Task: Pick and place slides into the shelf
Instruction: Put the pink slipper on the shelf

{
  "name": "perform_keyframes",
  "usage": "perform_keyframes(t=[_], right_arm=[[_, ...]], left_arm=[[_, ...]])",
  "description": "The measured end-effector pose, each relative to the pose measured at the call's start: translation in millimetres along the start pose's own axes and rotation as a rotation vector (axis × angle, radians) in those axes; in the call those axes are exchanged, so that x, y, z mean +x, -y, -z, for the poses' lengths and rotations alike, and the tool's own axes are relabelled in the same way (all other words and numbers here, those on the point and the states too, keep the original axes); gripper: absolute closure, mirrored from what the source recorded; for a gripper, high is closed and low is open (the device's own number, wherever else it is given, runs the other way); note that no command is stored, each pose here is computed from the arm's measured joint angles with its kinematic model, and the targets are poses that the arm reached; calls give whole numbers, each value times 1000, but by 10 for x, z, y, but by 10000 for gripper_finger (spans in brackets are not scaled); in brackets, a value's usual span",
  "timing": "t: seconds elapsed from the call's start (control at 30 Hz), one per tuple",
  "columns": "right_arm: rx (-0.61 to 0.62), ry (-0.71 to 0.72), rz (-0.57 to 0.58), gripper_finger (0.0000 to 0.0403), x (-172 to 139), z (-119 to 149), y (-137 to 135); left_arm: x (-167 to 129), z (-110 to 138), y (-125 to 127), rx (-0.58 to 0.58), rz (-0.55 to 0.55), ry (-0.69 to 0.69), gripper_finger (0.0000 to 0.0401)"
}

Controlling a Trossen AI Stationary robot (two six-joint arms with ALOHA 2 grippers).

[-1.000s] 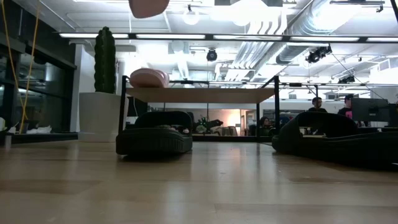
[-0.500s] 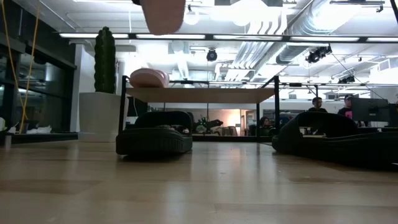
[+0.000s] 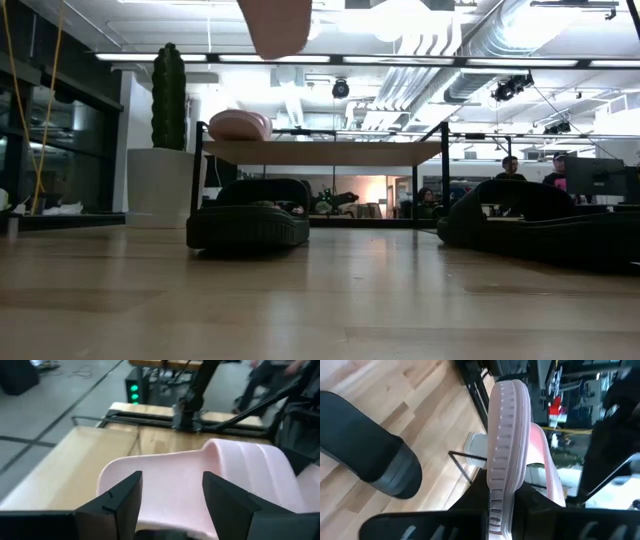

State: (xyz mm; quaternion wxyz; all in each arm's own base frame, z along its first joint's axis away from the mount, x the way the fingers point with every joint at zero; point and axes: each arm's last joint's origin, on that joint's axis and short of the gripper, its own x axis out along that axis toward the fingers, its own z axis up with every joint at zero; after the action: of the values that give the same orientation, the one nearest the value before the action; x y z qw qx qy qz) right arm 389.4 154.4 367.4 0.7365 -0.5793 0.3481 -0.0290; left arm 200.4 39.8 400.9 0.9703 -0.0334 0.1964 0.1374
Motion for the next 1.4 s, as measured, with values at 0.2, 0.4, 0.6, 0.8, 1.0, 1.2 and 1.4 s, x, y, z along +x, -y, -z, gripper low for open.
perform_keyframes(t=[0.2,0.4,0.6,0.8,1.0,1.2,1.4], right_arm=[[49,-27,-28,396,134,201,142],[116,11,-66,396,201,456,362],[179,43,-67,396,214,742,605],[233,75,-69,396,271,1010,797],[213,89,-57,396,398,1187,908],[239,78,-61,396,497,1365,981],[285,79,-79,396,600,1573,1053]], left_arm=[[-150,-151,-18,-2,-37,27,207],[-304,-323,-20,18,-33,93,208],[-438,-455,-26,11,-31,150,207],[-488,-499,-27,9,-27,166,212],[-486,-489,-27,11,-27,155,212],[-488,-480,-28,11,-27,147,212],[-487,-477,-28,12,-27,144,212]])
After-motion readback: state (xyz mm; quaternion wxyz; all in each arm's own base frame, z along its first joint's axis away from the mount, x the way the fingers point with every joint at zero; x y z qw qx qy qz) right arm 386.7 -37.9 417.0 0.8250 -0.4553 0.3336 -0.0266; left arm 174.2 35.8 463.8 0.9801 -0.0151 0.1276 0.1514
